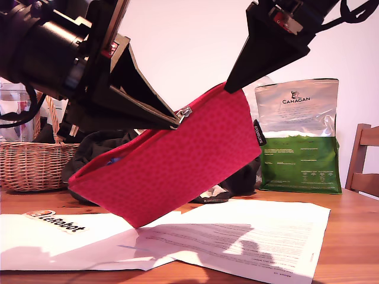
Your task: Close the zipper in the zip bag in front of you
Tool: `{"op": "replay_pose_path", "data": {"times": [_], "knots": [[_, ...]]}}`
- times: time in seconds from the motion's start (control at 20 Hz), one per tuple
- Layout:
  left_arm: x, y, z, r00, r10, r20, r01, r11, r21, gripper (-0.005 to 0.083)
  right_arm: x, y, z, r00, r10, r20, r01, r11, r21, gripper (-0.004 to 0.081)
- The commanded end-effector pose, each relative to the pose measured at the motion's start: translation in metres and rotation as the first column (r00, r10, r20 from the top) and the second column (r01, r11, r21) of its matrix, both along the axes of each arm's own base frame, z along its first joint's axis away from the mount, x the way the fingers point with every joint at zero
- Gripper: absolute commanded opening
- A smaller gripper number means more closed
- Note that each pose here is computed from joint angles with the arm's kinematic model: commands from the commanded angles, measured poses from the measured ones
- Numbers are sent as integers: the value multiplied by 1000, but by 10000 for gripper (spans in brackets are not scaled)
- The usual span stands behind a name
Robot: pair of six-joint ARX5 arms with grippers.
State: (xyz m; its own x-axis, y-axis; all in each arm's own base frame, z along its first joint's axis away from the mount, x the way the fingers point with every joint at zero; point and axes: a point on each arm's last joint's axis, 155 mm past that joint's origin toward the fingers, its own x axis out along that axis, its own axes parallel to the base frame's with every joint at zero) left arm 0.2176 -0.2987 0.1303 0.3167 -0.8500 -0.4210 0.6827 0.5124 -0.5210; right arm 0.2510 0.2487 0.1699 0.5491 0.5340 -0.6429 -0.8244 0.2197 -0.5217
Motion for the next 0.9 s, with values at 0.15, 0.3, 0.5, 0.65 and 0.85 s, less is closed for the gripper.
{"op": "replay_pose_path", "data": {"times": [0.15, 0.3, 0.5, 0.65, 0.85], "knots": [[-8, 8, -21, 999, -1, -51, 4, 998, 58, -24, 10, -7, 13, 998, -44, 46, 44, 999, 5, -13], [-5, 10, -22, 999, 4, -45, -1, 998, 62, -24, 10, -7, 12, 998, -44, 43, 44, 999, 2, -13], [-2, 15, -25, 999, 19, -51, -15, 997, 73, -24, 10, -9, 11, 998, -48, 42, 48, 999, -5, -13], [-2, 17, -27, 998, 19, -53, -15, 996, 83, -24, 10, -9, 11, 998, -48, 42, 48, 999, -5, -13], [-2, 17, -28, 998, 17, -53, -12, 996, 86, -24, 10, -9, 11, 998, -48, 41, 49, 999, -6, -13]]}}
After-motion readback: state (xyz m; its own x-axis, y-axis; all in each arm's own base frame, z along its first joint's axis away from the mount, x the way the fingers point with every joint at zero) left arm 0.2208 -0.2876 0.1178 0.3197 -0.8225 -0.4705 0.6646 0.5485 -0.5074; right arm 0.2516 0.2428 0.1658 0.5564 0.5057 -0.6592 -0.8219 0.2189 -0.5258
